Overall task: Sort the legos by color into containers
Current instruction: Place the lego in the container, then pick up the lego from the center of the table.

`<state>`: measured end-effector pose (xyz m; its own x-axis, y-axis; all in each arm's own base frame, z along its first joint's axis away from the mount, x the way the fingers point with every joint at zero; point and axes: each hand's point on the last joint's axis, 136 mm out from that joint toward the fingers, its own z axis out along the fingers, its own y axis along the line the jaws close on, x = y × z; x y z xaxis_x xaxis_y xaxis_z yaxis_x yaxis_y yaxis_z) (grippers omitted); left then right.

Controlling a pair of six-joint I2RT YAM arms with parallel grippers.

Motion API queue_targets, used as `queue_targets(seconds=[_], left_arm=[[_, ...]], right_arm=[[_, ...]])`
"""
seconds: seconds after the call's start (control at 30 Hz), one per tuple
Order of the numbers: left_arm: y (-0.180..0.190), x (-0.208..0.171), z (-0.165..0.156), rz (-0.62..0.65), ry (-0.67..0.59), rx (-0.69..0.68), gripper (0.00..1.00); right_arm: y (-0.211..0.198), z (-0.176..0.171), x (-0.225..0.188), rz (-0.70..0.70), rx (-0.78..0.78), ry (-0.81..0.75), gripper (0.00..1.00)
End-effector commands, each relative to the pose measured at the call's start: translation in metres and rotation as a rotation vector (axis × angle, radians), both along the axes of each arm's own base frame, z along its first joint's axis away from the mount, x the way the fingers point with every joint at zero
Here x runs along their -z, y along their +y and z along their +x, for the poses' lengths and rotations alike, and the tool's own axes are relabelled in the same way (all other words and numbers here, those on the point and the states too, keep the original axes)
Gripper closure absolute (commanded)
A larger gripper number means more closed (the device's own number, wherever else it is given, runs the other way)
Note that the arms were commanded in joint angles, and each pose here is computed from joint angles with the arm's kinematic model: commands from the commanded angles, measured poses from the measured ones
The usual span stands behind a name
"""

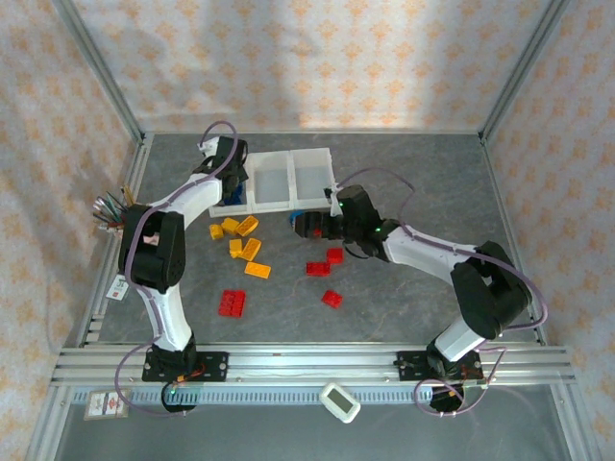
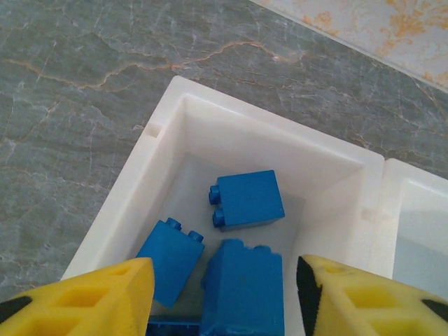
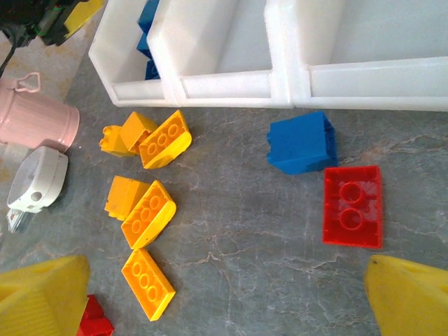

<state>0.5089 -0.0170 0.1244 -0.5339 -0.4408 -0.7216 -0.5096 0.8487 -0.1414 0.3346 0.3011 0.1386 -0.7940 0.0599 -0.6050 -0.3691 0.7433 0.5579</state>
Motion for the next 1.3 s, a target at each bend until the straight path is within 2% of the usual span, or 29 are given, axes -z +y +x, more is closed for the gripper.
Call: queue_targets(seconds=[0.0,0.13,0.23,0.5,0.77,0.93,1.27], left_arm=[[-0.004,-0.022,-0.006,-0.019,-0.013,0.03,0.39],[-0.024,-0.028,-0.021,-0.082,-0.014,0.107,0.35],[-0.043,-0.033,-0.04,-0.076,0.001,0.151,0.33],[-0.132,-0.04,-0.094,-0.11,-0.005,0.344,0.29],[-0.189,-0.02,-0.131,-0.181,-0.002,0.395,0.28],[-0.211,0.003,-0.134,-0.22,0.033,0.415,0.23],[-0.212,0.041,-0.106,-0.168,0.041,0.291,0.2]], right_arm=[[-0.008,0.009,-0.021,0.053,0.031,-0.031,0.0],[-0.024,0.01,-0.021,0.066,0.064,-0.026,0.0],[-0.036,0.011,-0.017,0.053,0.091,-0.02,0.0],[-0.058,0.0,-0.01,0.042,0.109,-0.004,0.0],[-0.081,-0.012,0.011,-0.003,0.176,0.009,0.0],[-0.089,-0.01,0.021,0.013,0.203,0.043,0.0],[-0.1,0.0,0.019,0.048,0.239,0.042,0.0]])
